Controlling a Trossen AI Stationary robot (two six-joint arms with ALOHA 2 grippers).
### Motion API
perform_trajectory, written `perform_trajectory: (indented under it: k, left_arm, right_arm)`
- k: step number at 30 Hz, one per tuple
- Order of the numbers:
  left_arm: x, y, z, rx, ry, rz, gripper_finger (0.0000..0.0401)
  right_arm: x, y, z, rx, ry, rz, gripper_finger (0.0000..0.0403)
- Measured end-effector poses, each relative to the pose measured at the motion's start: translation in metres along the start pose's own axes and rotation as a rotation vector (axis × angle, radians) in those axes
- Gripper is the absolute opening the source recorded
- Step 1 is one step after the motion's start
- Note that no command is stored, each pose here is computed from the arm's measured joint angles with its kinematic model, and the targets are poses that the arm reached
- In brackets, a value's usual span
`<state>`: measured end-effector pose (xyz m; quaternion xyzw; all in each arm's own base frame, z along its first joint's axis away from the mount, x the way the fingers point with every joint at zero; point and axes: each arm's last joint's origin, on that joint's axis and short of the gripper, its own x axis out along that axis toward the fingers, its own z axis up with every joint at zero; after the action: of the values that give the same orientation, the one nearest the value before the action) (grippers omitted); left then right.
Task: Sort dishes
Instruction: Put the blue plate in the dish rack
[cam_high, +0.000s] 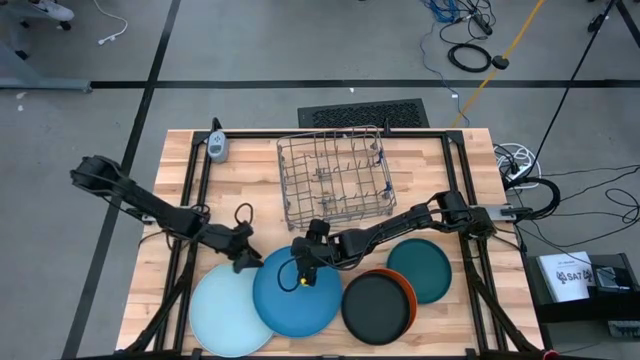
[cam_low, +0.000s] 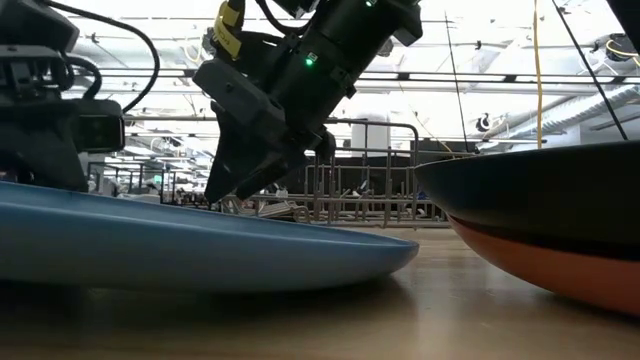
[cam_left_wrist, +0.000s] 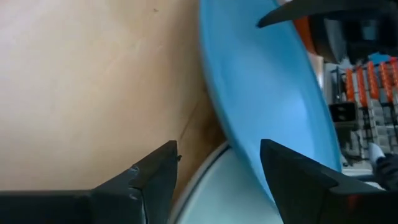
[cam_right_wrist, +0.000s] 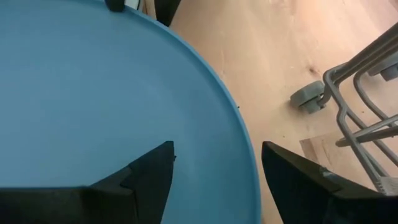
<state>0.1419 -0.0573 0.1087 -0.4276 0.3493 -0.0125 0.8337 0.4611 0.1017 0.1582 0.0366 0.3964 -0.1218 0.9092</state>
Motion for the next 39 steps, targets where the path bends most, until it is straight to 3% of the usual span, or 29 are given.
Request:
perform_trajectory:
  k: [9, 19, 22, 30, 39]
  left_arm:
    - [0.017, -0.013, 0.009, 0.041, -0.033, 0.010, 0.0228]
    - [0.053, -0.023, 0.014, 0.159, 0.040, 0.103, 0.0220]
    - [0.060, -0.026, 0.016, 0.199, 0.048, 0.110, 0.0183]
    - [0.065, -0.043, 0.026, 0.245, 0.028, 0.047, 0.0019]
    - [0.058, -0.058, 0.035, 0.358, -0.040, 0.006, 0.0015]
  right_arm:
    - [0.000, 0.000, 0.000, -0.005, -0.005, -0.014, 0.0235]
    - [-0.001, 0.001, -0.001, -0.007, -0.006, -0.016, 0.0235]
    - [-0.001, 0.004, -0.001, -0.009, -0.006, -0.013, 0.0235]
    - [-0.005, 0.014, -0.005, -0.051, -0.011, 0.007, 0.0235]
    - [-0.036, 0.028, 0.008, -0.191, -0.158, -0.114, 0.0235]
